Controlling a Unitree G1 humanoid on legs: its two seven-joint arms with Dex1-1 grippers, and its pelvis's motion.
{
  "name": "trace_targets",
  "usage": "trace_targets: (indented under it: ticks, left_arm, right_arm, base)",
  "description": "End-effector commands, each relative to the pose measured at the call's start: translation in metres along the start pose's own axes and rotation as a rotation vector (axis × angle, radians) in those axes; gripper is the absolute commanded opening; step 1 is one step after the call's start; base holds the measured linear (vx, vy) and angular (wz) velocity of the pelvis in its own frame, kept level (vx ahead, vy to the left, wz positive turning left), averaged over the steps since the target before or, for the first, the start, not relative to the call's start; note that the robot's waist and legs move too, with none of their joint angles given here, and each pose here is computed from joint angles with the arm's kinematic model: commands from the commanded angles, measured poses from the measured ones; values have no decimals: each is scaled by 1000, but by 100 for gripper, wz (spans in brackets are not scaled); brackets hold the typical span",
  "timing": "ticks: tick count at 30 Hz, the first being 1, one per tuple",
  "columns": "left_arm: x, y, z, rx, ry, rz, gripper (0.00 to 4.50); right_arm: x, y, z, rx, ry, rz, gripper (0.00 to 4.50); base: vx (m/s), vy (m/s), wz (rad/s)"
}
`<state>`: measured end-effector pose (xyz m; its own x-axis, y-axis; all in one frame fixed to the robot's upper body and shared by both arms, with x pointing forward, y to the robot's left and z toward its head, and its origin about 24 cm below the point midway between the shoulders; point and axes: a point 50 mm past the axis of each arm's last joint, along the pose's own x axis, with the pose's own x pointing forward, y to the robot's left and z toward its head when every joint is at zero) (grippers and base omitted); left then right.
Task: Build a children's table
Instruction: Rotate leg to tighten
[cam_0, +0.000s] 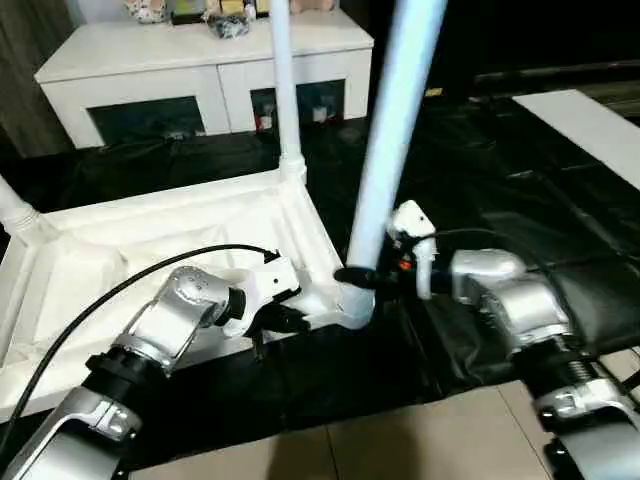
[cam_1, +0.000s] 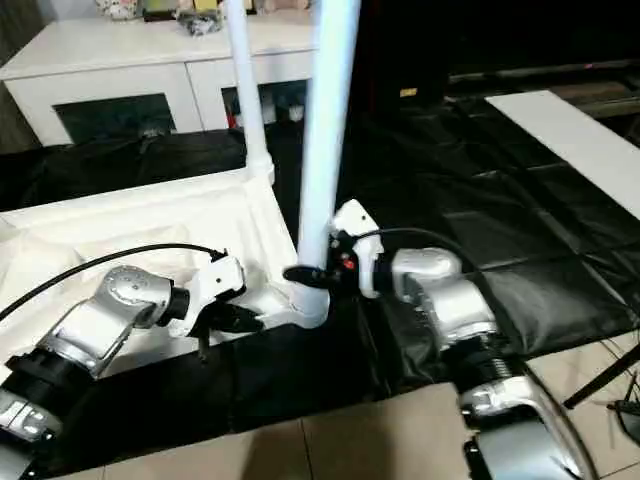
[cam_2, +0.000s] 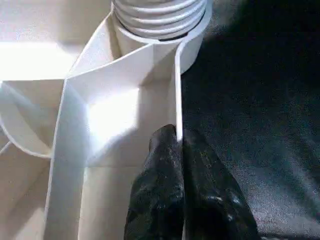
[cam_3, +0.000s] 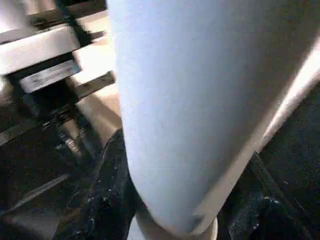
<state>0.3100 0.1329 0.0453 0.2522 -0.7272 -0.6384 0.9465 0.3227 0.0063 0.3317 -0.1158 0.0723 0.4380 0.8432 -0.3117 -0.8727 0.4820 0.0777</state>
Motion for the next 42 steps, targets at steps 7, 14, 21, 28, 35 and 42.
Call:
trace_targets:
  ticks: [7, 14, 21, 28, 35, 42]
  left_arm:
    - [36, 5, 35, -152, -53, 246, 0]
    - [71, -12, 65, -204, -101, 326, 0]
    - [70, -14, 69, -176, -130, 290, 0]
    - [25, -2, 37, 26, -155, 122, 0]
    - [-14, -1, 20, 68, -152, -45, 0]
    - [-28, 7, 13, 85, -140, -23, 0]
  right_arm:
    - [-5, -16, -94, 234, 425, -551, 184]
    - [8, -15, -90, 251, 392, -682, 184]
    - [14, -15, -84, 274, 352, -696, 184]
    - [4, 3, -81, 208, 292, -306, 184]
    - [-25, 15, -83, 139, 281, -51, 184]
    - [-48, 7, -76, 109, 197, -41, 184]
  base:
    - [0, 0, 0]
    - [0, 0, 0]
    - [0, 0, 0]
    - [10, -3, 0]
    - [38, -11, 1]
    - [8, 2, 0]
